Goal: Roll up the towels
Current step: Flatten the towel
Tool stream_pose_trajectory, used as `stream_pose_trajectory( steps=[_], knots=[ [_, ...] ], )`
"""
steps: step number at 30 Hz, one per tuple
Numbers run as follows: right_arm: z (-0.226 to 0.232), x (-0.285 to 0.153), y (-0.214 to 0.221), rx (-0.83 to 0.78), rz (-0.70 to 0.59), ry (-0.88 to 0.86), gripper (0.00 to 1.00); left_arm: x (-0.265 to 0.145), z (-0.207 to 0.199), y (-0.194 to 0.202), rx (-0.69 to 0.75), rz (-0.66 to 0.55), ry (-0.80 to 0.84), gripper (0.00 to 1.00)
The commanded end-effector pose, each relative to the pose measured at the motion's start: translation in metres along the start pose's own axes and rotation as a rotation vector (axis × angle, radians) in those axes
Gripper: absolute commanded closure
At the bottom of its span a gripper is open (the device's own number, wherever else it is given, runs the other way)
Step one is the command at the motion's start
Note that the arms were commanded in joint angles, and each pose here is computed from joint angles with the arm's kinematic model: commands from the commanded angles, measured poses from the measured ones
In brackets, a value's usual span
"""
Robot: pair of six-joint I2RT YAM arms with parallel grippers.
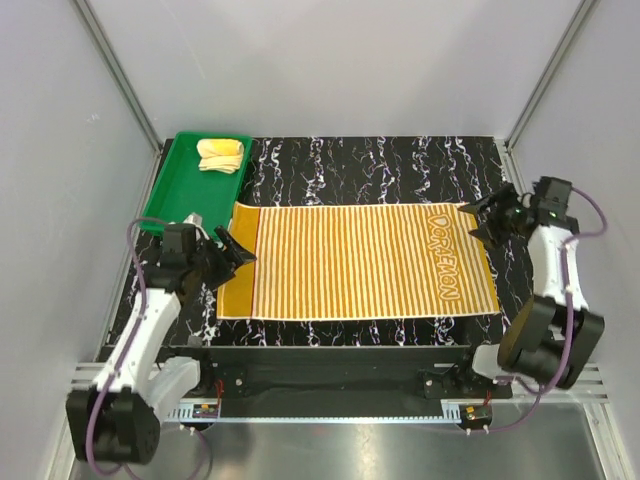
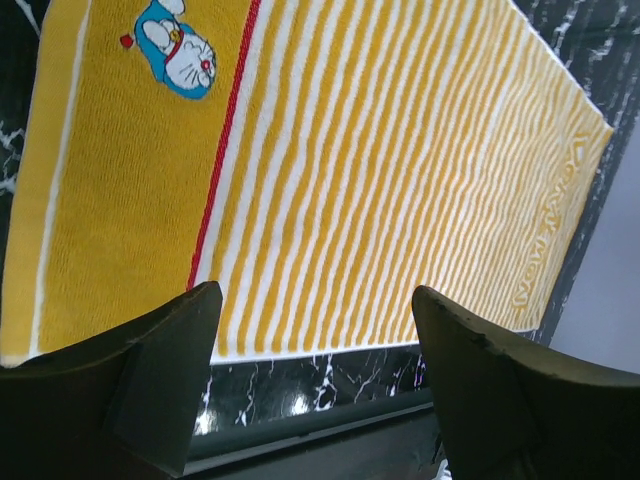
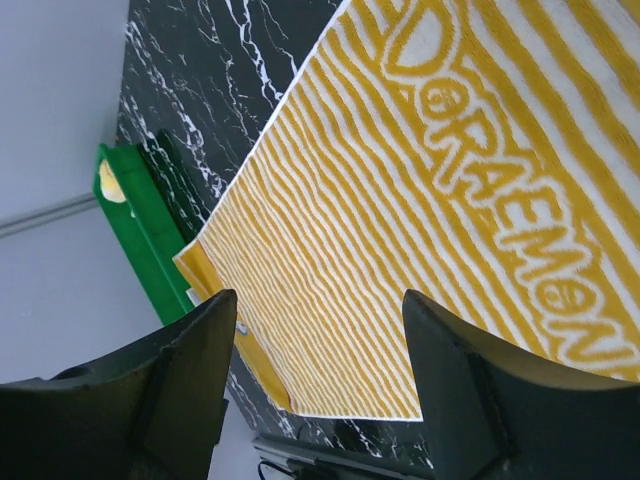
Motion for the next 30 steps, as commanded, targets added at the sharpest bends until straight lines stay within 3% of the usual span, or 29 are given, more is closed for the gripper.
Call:
stream_pose_trajectory(
  steps=[1,6,12,30],
  knots=[
    [0.010,0.036,-0.007,-0.082,0.089,-0.012,0.27,0.018,-0.027,-0.039,0.076,-0.070,0.100,0.19],
    [-0.001,0.100,-0.027,-0.039,0.204,0.042,0.34,0.038,-0.032,-0.050,0.084,-0.046,0.095,0.18],
    [-0.019,0.142,-0.036,0.002,0.214,0.123,0.35,0.056,-0.028,-0.051,0.079,-0.028,0.088,0.18],
    [-0.042,0.163,-0.106,0.067,0.083,0.238,0.35,0.076,-0.021,-0.053,0.098,0.014,0.053,0.17]
  ],
)
Point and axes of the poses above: each gripper's point midway between its finger pads, its own x axis out along the fingers, its own z axis along the line the jaws close on, y = z × x, the point moved 7 cm from there along -x, back along the fingers, and after that the axes turned 10 degrees about x, right-handed, at the moved point
